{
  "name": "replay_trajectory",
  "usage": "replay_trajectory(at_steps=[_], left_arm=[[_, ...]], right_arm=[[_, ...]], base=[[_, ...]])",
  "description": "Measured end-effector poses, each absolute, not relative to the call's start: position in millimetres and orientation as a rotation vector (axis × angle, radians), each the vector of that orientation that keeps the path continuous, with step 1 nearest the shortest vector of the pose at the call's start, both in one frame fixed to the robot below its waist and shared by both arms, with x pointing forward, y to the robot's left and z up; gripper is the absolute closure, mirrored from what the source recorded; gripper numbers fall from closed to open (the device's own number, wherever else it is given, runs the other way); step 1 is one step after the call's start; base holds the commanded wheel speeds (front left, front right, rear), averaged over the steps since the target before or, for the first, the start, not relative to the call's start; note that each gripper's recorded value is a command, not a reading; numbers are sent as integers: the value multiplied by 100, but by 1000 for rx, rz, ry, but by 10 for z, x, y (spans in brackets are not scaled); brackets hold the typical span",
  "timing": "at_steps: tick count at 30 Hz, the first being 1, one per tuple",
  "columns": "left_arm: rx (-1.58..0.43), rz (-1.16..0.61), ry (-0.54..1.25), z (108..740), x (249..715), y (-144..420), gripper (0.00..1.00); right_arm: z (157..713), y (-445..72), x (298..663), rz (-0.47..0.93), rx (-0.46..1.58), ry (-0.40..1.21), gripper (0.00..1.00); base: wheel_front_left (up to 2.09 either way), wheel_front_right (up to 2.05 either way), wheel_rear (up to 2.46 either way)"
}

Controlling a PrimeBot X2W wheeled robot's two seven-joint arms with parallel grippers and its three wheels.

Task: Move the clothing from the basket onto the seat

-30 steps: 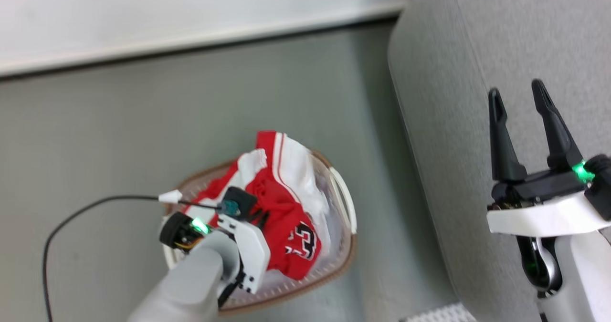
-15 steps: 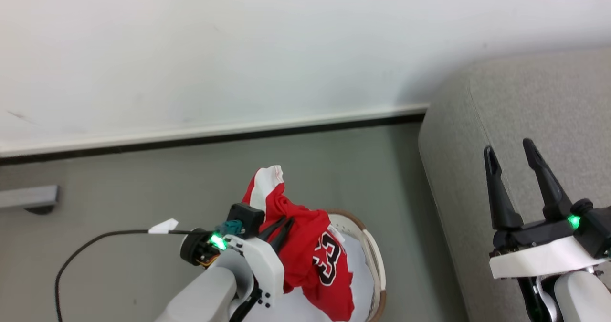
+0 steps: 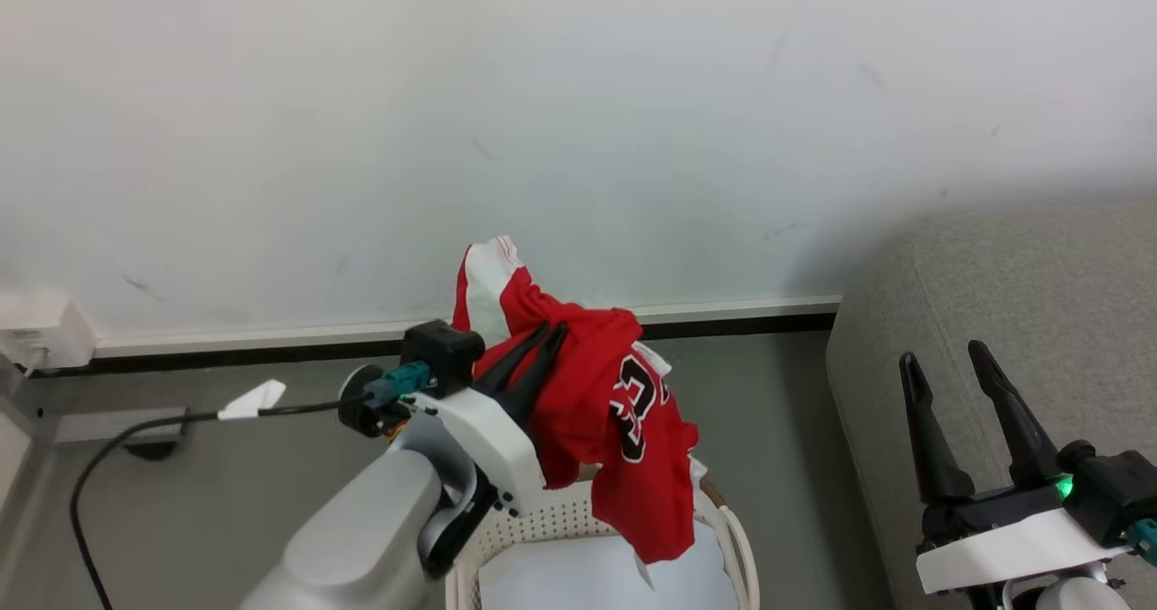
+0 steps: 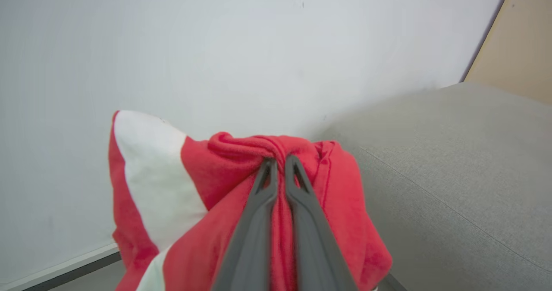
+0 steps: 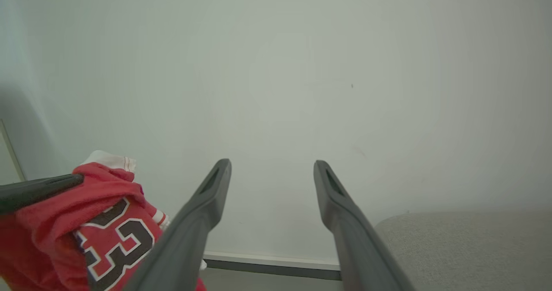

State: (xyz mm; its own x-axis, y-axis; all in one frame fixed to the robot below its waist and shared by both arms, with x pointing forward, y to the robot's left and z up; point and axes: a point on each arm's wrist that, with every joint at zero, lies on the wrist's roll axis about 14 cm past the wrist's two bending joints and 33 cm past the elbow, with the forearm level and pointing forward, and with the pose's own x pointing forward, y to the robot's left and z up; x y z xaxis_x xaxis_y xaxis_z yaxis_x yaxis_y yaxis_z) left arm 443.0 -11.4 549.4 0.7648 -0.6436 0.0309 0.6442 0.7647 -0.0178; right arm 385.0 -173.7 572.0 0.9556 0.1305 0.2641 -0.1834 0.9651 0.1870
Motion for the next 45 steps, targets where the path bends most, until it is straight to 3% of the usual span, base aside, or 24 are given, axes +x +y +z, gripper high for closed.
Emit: replay_trajectory(at_steps=[10, 20, 35, 45], left_arm=[[-25, -707, -164, 6126, 4384, -138, 100], [-39, -713, -175, 6222, 4319, -148, 100], [-58, -737, -145, 6167, 4255, -212, 100], [-83, -758, -128, 6127, 4115, -281, 100]], right_arm=[[5740, -1673, 3774, 175, 230, -260, 0], [5710, -1545, 3766, 216, 233, -246, 0], [5466, -425, 3663, 604, 199, -110, 0], [5343, -118, 3862, 660, 125, -64, 0]], base=[[0, 0, 0], [0, 0, 0], [0, 0, 0], [0, 0, 0]])
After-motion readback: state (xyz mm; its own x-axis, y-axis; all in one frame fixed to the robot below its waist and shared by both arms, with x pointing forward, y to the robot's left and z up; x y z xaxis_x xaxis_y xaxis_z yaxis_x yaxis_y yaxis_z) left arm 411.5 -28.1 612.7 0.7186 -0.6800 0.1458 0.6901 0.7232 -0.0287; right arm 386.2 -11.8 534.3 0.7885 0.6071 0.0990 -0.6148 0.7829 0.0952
